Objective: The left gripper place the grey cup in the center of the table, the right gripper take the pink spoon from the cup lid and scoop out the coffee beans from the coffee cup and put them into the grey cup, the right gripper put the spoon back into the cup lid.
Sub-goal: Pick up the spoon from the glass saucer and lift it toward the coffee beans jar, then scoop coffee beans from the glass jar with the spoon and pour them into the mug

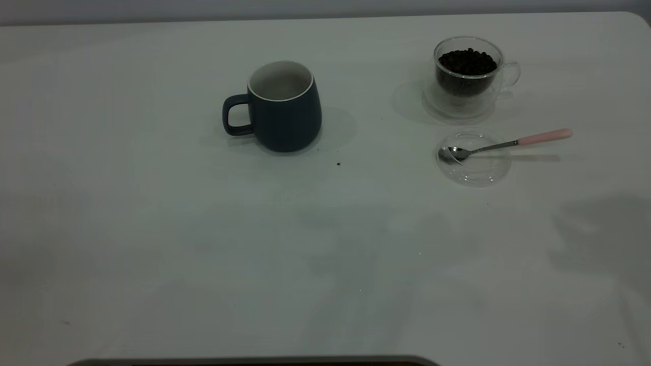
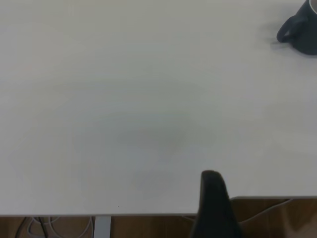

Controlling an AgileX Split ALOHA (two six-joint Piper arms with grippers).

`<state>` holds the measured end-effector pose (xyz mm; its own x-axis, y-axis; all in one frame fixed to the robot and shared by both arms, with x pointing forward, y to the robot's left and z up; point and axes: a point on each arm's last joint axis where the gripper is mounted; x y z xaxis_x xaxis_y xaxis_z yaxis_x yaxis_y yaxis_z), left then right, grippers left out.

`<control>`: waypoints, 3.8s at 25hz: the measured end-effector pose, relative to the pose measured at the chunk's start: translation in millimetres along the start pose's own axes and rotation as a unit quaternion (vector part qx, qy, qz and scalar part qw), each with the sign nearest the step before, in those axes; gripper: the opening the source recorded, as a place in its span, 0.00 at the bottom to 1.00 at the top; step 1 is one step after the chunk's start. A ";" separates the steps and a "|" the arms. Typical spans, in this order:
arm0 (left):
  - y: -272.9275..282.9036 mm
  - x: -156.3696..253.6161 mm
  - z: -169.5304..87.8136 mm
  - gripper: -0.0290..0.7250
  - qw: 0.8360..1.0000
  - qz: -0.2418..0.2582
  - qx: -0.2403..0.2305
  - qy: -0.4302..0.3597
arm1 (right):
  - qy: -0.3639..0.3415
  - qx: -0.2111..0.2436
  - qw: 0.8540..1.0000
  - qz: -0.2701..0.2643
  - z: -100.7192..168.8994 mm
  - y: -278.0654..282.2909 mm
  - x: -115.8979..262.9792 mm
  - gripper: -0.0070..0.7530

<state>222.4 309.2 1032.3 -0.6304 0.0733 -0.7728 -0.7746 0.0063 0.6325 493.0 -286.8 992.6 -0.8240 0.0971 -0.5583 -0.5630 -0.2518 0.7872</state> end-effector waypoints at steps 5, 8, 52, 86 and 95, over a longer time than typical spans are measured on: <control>0.0 0.0 0.0 0.79 1.000 0.000 0.000 0.000 | -0.004 -0.024 0.997 0.073 -17.5 -69.8 -16.0 0.78; 0.0 0.0 0.0 0.79 1.000 0.000 0.000 0.000 | -0.028 -0.041 0.993 0.109 -42.1 -102.4 -19.6 0.78; 0.0 0.0 0.1 0.79 1.000 0.000 0.000 0.000 | -0.174 -0.294 0.924 0.171 -137.2 -269.0 25.8 0.72; 0.0 0.0 0.1 0.79 1.000 0.000 -0.001 0.000 | -0.054 -0.302 0.948 0.083 -118.5 -166.7 -91.3 0.14; 0.0 0.0 0.1 0.79 1.000 0.000 -0.001 0.000 | -0.108 -0.249 0.959 0.078 -128.4 -220.2 -102.4 0.14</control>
<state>222.4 309.3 1032.3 -0.6304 0.0737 -0.7728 -0.7746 0.0046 0.6324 709.6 -364.9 842.8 -0.9197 0.2058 -0.3342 -0.3767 -0.7023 0.6041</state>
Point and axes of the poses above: a point on each arm's last joint axis where the gripper is mounted, y pointing back along that axis away from the gripper, z along the wrist's bending axis when the last joint is at zero, x = y × z, and after that the axes turned 5 degrees about -y, right-handed
